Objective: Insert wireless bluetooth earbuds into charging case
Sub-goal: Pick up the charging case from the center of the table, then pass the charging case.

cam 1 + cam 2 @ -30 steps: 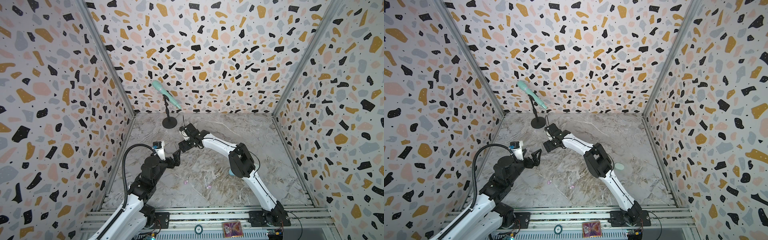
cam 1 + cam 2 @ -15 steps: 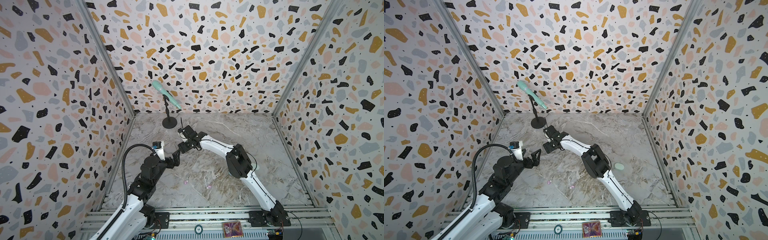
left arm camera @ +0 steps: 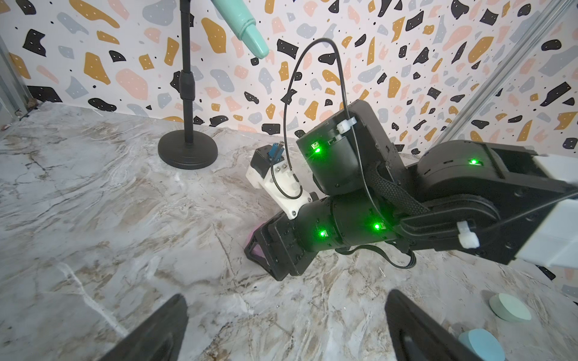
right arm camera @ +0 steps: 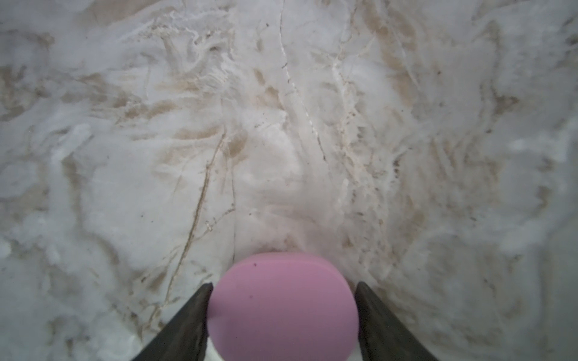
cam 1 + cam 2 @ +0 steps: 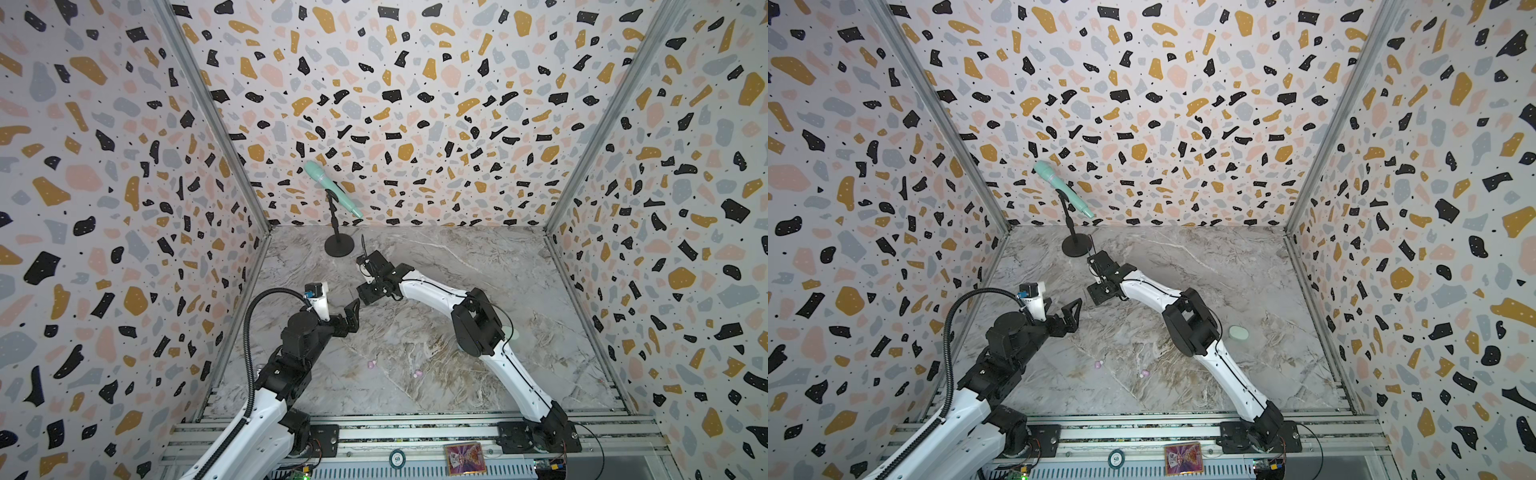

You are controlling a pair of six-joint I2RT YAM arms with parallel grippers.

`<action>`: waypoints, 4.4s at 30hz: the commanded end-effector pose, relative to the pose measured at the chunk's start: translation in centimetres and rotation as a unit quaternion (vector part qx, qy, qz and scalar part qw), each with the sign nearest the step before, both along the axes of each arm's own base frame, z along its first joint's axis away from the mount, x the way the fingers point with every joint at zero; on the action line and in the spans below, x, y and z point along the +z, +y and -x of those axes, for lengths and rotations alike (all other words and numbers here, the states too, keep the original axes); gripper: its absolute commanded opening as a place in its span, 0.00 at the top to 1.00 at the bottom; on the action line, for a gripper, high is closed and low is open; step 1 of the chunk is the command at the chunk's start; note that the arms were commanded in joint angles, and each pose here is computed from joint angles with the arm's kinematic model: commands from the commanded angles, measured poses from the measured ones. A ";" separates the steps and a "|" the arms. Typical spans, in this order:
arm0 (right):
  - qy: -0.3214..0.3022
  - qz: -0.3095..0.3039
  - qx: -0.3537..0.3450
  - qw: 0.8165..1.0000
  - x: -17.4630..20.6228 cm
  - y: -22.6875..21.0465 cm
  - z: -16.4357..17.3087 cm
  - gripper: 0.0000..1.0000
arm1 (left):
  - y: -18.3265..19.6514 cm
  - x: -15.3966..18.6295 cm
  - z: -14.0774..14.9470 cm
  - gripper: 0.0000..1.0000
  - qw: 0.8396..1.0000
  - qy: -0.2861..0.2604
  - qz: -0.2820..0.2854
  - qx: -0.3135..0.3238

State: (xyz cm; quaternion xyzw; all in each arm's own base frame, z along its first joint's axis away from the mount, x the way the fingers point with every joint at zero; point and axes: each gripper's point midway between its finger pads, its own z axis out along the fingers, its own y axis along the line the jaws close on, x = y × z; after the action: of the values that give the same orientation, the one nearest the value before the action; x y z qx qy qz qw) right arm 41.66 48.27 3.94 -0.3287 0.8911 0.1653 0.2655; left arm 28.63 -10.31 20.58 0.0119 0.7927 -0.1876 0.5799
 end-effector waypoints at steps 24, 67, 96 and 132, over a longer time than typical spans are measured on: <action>0.001 -0.030 -0.067 0.997 9.2 -6.3 2.5 0.41 | -1.5 -0.4 -0.5 0.00 0.999 -0.005 -0.022 -0.047; 0.094 -0.157 -0.131 0.974 21.9 -17.9 18.9 0.41 | -21.2 4.7 5.0 0.07 0.870 -0.258 -0.078 -0.412; 0.079 -0.170 -0.132 0.973 23.7 -17.3 18.6 0.41 | -21.8 4.6 4.6 0.46 0.874 -0.245 -0.087 -0.411; 0.085 -0.196 -0.132 0.968 24.8 -17.2 18.9 0.27 | -21.6 5.9 4.9 0.67 0.874 -0.256 -0.072 -0.406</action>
State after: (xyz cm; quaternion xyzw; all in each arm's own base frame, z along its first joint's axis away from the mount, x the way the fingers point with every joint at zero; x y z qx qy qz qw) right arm 23.01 31.27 25.50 -0.1399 0.9129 0.2970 0.2427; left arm 24.16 -31.76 23.76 0.4249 0.5872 -0.3311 0.6041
